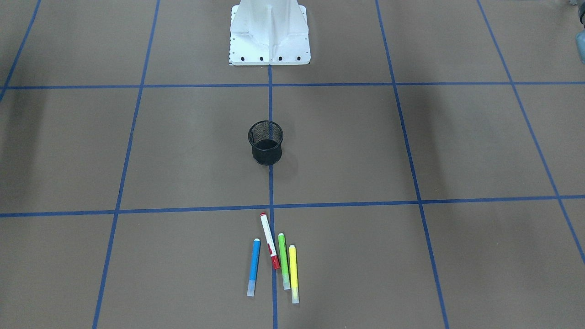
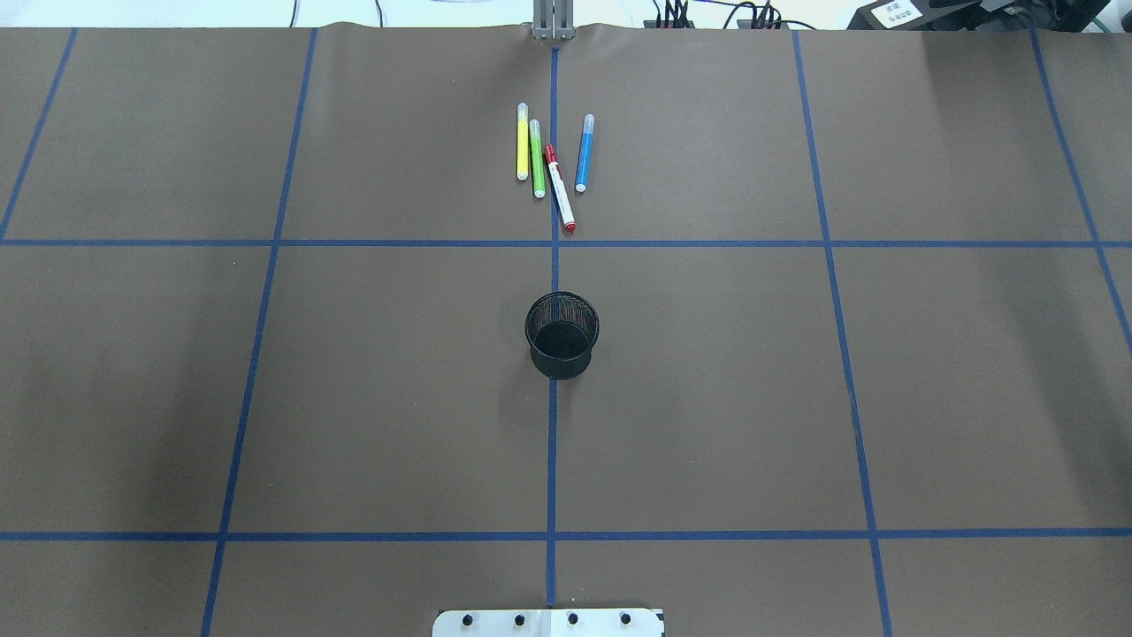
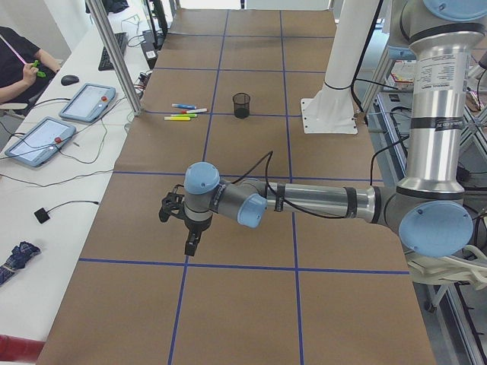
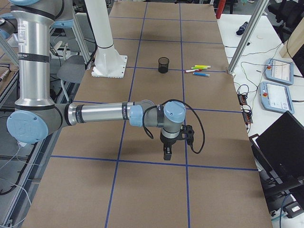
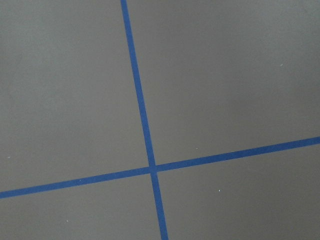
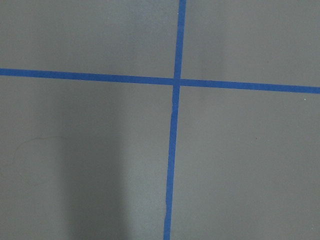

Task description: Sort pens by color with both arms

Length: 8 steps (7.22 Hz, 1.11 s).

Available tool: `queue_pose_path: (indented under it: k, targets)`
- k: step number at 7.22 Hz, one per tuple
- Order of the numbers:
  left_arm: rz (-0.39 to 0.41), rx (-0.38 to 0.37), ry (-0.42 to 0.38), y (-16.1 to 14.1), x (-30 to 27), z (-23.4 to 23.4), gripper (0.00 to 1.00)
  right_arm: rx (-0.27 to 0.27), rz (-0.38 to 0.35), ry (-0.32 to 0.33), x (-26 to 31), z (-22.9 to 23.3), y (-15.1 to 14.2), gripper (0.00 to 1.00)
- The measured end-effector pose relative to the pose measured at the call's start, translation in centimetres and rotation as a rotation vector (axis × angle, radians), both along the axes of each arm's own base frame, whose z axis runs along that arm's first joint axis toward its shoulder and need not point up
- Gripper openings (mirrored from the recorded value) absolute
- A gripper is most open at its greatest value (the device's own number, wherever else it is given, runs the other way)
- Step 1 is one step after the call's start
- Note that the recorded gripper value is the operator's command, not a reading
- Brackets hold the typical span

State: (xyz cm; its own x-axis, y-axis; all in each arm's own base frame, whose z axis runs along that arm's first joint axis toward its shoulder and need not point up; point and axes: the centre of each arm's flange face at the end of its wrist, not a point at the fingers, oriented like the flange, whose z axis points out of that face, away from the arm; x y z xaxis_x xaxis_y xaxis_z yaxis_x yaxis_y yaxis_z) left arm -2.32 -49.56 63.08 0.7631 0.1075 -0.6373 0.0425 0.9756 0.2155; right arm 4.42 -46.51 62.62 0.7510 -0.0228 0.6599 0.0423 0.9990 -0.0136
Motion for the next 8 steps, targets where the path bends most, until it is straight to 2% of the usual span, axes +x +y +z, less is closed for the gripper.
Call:
queue_pose_path:
  k: [2, 3, 5, 8]
  targets:
    - [0.02, -0.01, 0.001, 3.7, -3.8, 2.9, 1.0, -0.02, 0.011, -0.002, 0.2, 0.5, 0.2, 1.0]
    - [0.035, -0.032, 0.002, 4.5, -4.5, 3.7, 1.0, -0.04, 0.035, -0.014, 0.6, 0.7, 0.3, 1.0]
    - [0.041, -0.062, 0.004, 5.0, -4.8, 4.2, 1.0, -0.071, 0.08, -0.079, 1.2, 0.6, 0.5, 1.0]
    - [0.039, -0.07, 0.008, 5.0, -4.7, 4.2, 1.0, -0.08, 0.092, -0.101, 1.3, 0.4, 0.2, 1.0]
